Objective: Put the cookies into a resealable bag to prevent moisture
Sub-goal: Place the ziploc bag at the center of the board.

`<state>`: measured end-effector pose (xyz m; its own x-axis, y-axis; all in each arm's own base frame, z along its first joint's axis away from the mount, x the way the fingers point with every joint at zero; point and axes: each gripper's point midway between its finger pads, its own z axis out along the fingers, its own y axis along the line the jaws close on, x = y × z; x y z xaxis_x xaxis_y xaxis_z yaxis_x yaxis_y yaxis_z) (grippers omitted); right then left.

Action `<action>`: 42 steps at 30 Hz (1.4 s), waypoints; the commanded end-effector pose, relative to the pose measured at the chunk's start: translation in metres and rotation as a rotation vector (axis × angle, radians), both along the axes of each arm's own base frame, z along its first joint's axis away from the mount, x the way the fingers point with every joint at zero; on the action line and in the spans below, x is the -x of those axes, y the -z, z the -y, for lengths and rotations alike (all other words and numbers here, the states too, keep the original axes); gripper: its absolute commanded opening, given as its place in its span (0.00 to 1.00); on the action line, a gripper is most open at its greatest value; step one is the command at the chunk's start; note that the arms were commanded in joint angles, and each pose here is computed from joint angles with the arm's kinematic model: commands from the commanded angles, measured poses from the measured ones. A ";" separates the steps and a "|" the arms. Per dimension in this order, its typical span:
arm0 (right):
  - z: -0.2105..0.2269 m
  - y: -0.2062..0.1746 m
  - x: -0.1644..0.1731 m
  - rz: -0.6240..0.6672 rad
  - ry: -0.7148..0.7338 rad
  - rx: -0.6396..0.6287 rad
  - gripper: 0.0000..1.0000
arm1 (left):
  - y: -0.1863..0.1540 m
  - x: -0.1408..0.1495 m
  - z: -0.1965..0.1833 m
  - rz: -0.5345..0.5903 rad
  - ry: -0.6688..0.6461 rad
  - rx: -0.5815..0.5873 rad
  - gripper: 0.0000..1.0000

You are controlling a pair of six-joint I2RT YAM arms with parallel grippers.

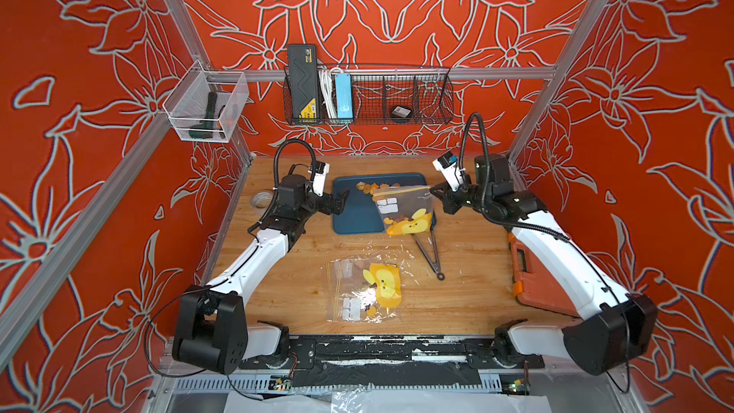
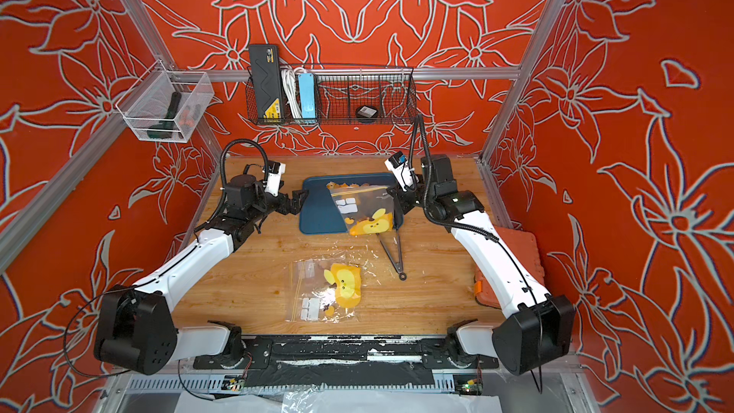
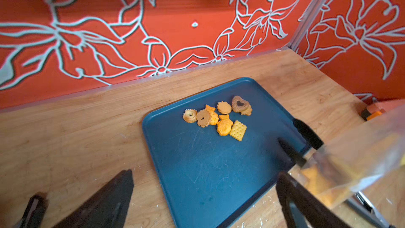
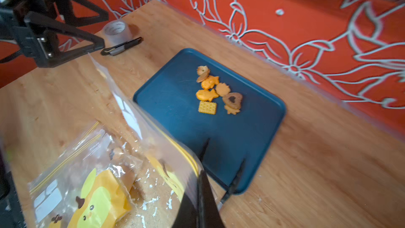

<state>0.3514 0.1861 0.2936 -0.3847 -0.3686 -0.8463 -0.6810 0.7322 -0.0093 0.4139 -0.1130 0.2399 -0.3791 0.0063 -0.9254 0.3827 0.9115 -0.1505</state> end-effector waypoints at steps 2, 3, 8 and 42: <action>0.052 0.001 -0.024 -0.003 0.277 0.178 0.00 | 0.003 -0.010 -0.010 -0.099 -0.102 0.068 1.00; 0.060 0.002 -0.029 -0.012 0.314 0.202 0.00 | 0.007 -0.011 -0.013 -0.123 -0.125 0.068 1.00; 0.105 0.011 -0.058 -0.087 0.483 0.266 0.00 | 0.007 -0.010 -0.017 -0.143 -0.156 0.084 1.00; 0.236 0.042 -0.062 -0.212 0.902 0.093 0.72 | 0.024 0.025 0.018 -0.448 -0.115 0.517 1.00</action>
<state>0.4250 -0.0603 0.2286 -0.7512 0.0954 -0.6532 0.1481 0.9886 -0.0259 0.4072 -0.1212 0.2087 -0.6789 -0.3732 -0.6323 0.0962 0.8086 -0.5805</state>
